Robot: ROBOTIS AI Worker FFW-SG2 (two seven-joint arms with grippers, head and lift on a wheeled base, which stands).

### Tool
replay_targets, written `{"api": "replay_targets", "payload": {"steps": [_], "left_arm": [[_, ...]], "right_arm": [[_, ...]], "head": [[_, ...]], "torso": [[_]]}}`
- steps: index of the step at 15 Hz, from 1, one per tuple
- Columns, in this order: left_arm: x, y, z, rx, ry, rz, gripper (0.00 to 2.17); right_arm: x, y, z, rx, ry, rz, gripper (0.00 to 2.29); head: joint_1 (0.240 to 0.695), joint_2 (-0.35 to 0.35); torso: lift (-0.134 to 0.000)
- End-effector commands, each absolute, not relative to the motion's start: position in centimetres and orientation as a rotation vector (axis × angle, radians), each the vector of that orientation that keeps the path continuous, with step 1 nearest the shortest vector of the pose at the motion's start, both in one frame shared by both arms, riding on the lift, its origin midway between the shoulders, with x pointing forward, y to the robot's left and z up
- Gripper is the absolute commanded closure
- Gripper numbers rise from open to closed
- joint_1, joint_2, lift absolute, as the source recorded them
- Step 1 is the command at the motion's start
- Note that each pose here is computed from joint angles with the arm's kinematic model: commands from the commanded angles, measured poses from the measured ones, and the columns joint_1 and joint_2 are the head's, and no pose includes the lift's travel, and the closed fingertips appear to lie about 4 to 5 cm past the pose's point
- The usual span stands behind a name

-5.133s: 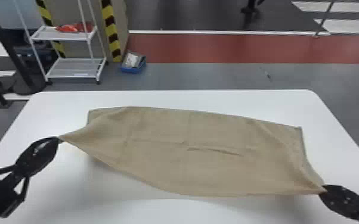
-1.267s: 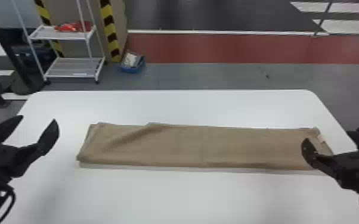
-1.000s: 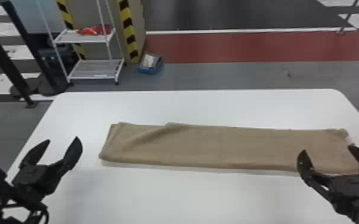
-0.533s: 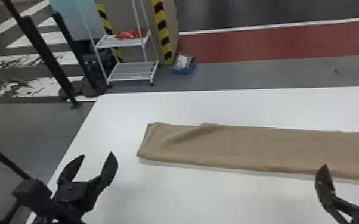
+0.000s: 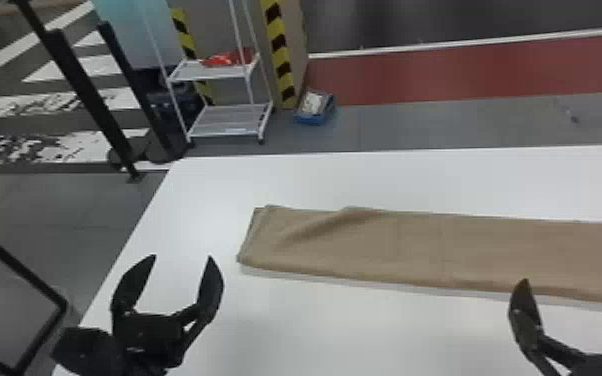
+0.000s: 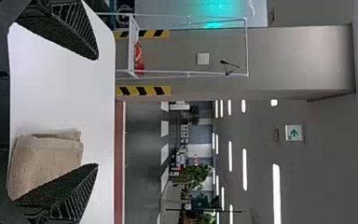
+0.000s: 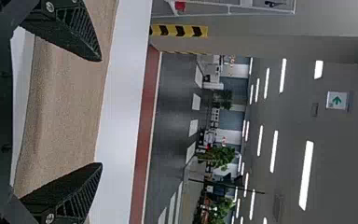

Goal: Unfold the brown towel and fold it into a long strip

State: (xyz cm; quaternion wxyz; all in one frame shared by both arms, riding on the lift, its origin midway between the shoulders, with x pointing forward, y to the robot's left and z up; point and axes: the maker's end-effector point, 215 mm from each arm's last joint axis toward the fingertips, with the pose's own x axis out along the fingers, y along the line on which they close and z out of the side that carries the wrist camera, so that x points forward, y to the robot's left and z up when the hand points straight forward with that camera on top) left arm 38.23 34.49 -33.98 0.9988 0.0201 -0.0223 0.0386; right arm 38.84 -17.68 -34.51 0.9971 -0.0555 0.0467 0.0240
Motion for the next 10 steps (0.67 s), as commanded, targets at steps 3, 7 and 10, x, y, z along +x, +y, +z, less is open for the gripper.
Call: {"api": "replay_targets", "payload": {"steps": [3, 7, 10], "left_arm": [[37.88, 34.3, -33.95, 0.049, -0.04, 0.073, 0.05], [37.9, 34.53, -34.04, 0.05, -0.031, 0.074, 0.05], [37.89, 34.57, -34.03, 0.051, -0.031, 0.074, 0.05]], "right_arm": [[39.08, -17.09, -34.41, -0.106, 0.092, 0.054, 0.08], [39.25, -16.93, -35.11, -0.106, 0.114, 0.057, 0.08], [39.35, -16.94, -35.08, -0.107, 0.114, 0.056, 0.08]], "head": [[0.695, 0.246], [0.695, 0.253], [0.695, 0.255]], "torso": [[-0.123], [-0.123], [-0.123]]}}
